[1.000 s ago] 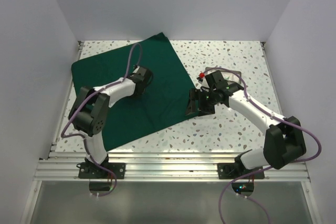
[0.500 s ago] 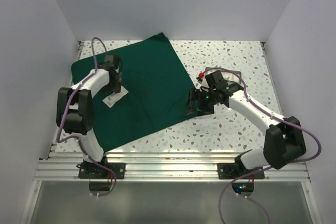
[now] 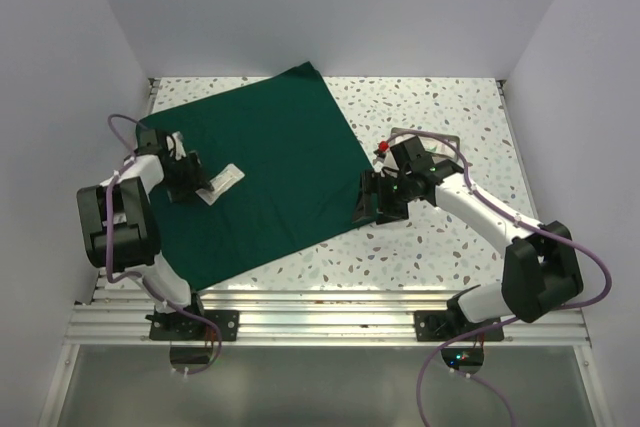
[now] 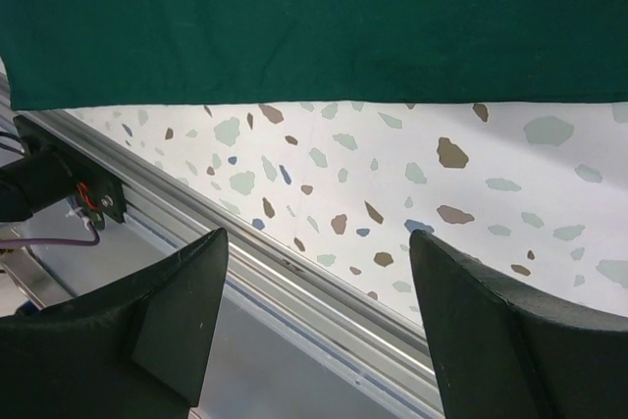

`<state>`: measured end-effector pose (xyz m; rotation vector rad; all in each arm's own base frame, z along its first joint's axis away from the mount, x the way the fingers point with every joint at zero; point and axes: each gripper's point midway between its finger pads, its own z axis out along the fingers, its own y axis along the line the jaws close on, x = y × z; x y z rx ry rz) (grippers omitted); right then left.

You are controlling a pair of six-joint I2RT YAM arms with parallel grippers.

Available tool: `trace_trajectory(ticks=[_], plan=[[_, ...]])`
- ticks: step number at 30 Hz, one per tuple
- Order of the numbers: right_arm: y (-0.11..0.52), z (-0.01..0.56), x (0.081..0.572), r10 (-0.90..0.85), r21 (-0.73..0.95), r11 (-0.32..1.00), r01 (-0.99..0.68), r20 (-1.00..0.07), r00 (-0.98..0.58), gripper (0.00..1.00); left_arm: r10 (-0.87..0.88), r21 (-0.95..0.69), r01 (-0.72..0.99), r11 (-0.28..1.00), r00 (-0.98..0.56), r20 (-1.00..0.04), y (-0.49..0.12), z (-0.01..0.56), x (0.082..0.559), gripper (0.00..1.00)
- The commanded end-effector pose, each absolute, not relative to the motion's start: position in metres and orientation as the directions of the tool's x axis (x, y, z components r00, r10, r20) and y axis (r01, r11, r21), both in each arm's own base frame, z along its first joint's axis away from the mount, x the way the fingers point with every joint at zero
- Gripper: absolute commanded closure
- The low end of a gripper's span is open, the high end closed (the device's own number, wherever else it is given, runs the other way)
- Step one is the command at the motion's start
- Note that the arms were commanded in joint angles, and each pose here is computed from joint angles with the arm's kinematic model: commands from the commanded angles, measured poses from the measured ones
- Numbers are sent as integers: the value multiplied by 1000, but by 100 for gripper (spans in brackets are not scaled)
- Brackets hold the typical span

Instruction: Prepare the surgical pack

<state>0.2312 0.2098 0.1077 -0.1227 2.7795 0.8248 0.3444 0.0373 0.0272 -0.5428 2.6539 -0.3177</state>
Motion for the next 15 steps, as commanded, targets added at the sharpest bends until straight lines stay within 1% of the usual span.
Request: trace_trajectory(ticks=[1, 6, 7, 12, 15], plan=[[213, 111, 228, -43, 547, 816, -187, -265, -963, 22, -447, -445, -264, 855, -812, -376, 25, 31, 365, 33], [213, 110, 226, -47, 548, 815, -188, -261, -964, 22, -476, -519, -251, 817, -802, -361, 29, 27, 369, 35], [213, 109, 226, -48, 547, 815, -188, -259, -965, 22, -478, -526, -260, 810, -812, -335, 28, 21, 367, 35], [215, 108, 227, -43, 552, 814, -182, -255, -966, 22, -511, -574, -272, 772, -803, -307, 26, 14, 363, 36], [216, 107, 228, -34, 558, 812, -174, -252, -967, 22, -537, -617, -277, 736, -794, -284, 23, 11, 362, 38]])
